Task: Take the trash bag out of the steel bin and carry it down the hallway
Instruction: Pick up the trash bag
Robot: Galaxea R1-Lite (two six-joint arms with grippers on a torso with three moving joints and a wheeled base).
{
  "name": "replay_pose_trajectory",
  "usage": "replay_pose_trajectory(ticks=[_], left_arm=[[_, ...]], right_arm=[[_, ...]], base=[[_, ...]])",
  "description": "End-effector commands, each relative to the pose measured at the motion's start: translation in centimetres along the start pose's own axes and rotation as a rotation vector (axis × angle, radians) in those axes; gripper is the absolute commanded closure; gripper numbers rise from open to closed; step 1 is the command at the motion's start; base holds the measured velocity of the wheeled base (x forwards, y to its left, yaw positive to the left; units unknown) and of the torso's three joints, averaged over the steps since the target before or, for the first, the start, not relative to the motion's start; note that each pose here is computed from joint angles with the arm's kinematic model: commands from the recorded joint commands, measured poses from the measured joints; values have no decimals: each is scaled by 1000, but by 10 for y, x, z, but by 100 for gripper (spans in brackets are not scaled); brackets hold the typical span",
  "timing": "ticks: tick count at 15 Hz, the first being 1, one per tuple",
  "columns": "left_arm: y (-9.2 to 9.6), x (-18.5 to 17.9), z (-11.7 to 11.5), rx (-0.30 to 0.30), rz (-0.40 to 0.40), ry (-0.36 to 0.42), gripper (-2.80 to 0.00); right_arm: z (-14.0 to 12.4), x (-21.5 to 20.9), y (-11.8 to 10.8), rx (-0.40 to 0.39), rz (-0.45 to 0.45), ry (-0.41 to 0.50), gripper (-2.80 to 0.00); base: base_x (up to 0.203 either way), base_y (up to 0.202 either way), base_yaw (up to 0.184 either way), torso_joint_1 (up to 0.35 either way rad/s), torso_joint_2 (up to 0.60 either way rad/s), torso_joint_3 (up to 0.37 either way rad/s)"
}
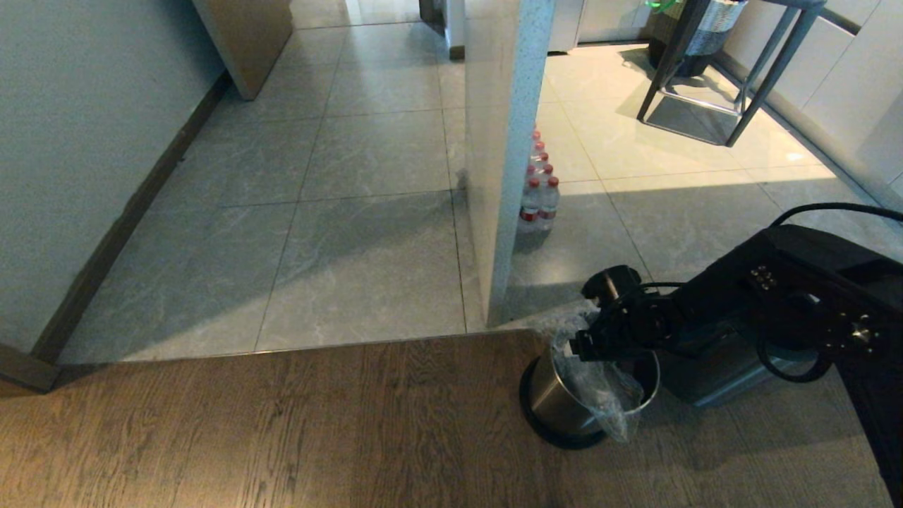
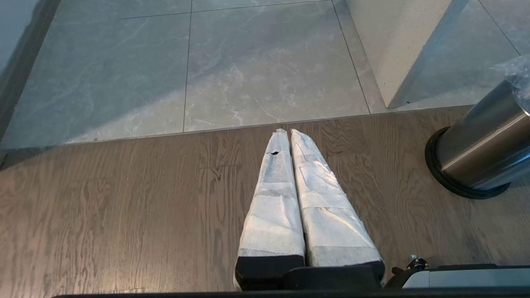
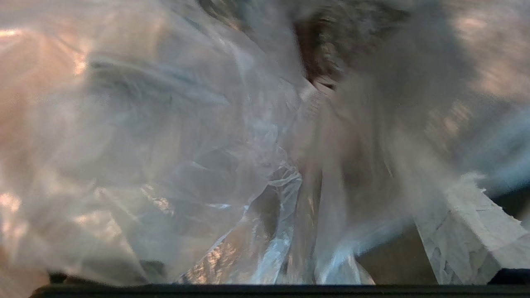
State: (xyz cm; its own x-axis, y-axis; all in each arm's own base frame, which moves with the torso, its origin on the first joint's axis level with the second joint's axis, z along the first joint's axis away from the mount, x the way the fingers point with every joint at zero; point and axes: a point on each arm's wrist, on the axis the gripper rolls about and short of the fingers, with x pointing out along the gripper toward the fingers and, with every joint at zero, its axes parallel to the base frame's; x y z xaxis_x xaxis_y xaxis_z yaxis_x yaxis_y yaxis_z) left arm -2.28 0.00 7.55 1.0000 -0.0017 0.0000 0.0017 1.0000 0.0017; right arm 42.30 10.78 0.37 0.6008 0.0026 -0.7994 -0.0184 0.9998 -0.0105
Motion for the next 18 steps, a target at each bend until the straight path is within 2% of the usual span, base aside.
replay_pose_trajectory(ticks=[1, 10, 11, 18], left_arm=[[0, 0, 0, 0, 0, 0, 0], [0, 0, 0, 0, 0, 0, 0], [0, 0, 0, 0, 0, 0, 0], [0, 0, 0, 0, 0, -2, 0]], right_arm=[[-7, 19, 1, 0, -1, 16, -280], [-3, 38, -8, 18, 12, -7, -280], [-3, 38, -8, 15, 15, -8, 0], [3, 32, -7, 25, 13, -24, 0]], base=[[0, 0, 0, 0, 0, 0], [0, 0, 0, 0, 0, 0], [0, 0, 0, 0, 0, 0], [0, 0, 0, 0, 0, 0]])
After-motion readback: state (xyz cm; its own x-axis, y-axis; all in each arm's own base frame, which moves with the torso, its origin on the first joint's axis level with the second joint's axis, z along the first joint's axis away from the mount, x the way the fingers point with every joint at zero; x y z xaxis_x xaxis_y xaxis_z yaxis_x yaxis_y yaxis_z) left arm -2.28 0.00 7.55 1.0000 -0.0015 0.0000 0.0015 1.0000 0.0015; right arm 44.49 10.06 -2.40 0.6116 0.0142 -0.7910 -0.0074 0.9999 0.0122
